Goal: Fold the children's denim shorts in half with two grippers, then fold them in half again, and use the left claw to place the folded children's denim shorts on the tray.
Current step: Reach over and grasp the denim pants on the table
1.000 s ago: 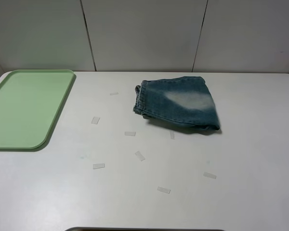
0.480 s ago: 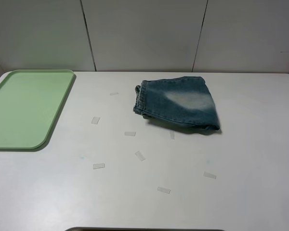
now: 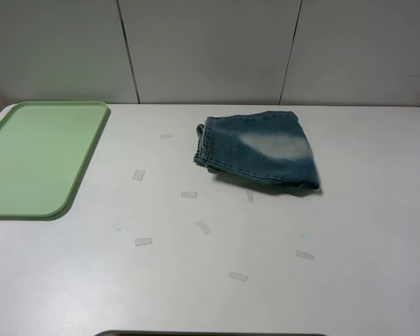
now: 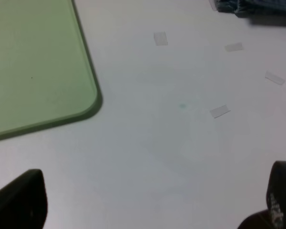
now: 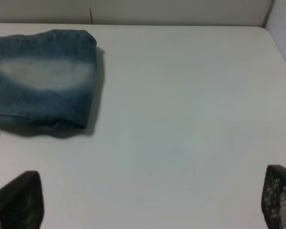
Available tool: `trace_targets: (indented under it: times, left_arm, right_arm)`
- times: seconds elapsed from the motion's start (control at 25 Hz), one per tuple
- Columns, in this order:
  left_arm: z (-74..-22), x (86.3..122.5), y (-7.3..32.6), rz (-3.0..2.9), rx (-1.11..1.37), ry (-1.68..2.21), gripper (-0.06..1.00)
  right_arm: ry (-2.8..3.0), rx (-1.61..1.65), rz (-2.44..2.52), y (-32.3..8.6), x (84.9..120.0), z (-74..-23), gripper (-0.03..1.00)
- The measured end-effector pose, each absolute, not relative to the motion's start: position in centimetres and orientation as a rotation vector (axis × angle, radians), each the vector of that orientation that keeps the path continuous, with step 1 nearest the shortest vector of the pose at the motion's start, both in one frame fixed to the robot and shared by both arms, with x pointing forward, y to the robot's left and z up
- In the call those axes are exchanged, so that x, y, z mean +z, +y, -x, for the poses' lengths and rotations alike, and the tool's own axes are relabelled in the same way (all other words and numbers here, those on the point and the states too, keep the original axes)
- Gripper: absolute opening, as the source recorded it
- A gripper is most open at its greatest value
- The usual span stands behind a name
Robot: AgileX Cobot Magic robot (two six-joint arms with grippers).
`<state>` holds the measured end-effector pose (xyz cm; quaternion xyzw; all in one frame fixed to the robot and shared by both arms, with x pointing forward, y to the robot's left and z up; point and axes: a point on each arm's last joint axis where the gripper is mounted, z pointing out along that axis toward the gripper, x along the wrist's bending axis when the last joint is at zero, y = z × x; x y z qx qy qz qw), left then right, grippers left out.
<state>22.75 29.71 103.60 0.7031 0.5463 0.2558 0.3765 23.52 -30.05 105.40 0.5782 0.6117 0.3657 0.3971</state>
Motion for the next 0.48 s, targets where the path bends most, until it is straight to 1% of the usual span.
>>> trace_targets:
  times: [0.48]
  left_arm:
    - [-22.75,103.6,29.71,-1.798,0.654,1.397,0.91]
  right_arm:
    - [1.549,0.925,-1.464,-30.06,105.4,-23.52,0.69]
